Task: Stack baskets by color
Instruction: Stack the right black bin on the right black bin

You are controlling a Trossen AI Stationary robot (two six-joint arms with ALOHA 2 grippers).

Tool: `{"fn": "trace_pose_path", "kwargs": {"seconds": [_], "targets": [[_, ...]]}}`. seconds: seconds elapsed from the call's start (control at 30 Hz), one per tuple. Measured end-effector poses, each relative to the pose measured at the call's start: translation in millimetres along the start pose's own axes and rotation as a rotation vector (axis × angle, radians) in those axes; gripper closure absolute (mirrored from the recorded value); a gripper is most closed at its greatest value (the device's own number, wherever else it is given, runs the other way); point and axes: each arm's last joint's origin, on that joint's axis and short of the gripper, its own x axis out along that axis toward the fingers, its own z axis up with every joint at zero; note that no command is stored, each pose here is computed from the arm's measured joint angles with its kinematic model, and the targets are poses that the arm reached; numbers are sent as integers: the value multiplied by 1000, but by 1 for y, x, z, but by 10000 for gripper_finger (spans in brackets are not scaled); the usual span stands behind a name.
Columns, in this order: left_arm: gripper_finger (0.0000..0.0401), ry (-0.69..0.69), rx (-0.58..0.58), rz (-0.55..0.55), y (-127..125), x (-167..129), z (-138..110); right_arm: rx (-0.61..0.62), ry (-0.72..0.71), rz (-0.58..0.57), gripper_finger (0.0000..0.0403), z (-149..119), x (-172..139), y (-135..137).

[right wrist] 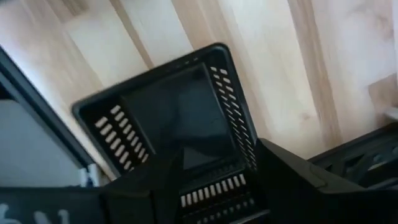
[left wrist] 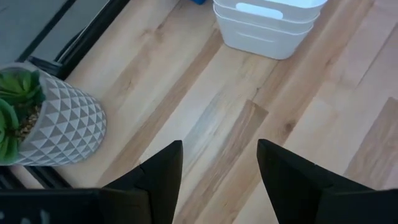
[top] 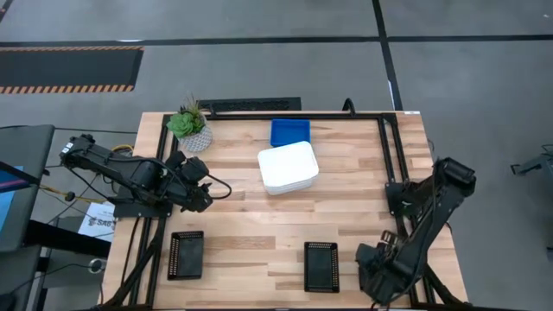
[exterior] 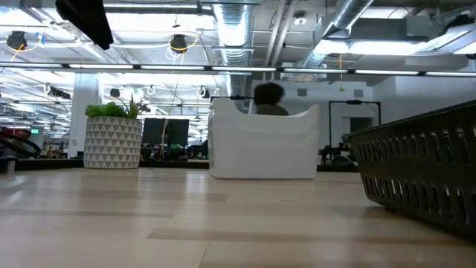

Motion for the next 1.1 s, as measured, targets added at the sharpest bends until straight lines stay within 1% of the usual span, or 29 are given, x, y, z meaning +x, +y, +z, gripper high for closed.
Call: {"fn": "trace_pose_path", "kwargs": {"seconds": [0.17, 0.3, 0.4, 0.5, 0.63, 0.7, 0.83, 0.97, 1.03, 1.1], "targets": [[205, 1, 0, 0, 0, 0, 0, -67, 13, -53, 181, 4, 12, 4], [205, 1, 1, 0, 0, 0, 0, -116, 24, -100, 183, 11, 15, 2], [205, 1, 1, -1, 0, 0, 0, -154, 27, -105, 183, 13, 16, 0], [205, 3, 0, -2, 0, 0, 0, -162, 32, -89, 184, 13, 22, -6], [205, 8, 1, -5, 0, 0, 0, -154, 20, 0, 184, 9, 30, -14], [205, 10, 1, -7, 0, 0, 0, -149, 14, 20, 184, 7, 33, -19], [205, 13, 1, -7, 0, 0, 0, -149, 11, 32, 184, 6, 44, -27], [205, 13, 1, -7, 0, 0, -1, -177, 13, 32, 185, 5, 58, -31], [205, 13, 1, -6, 0, 0, -1, -179, 13, 33, 191, 5, 63, -32], [205, 13, 1, -6, 0, 0, -1, -178, 12, 35, 208, 5, 65, -33]]}}
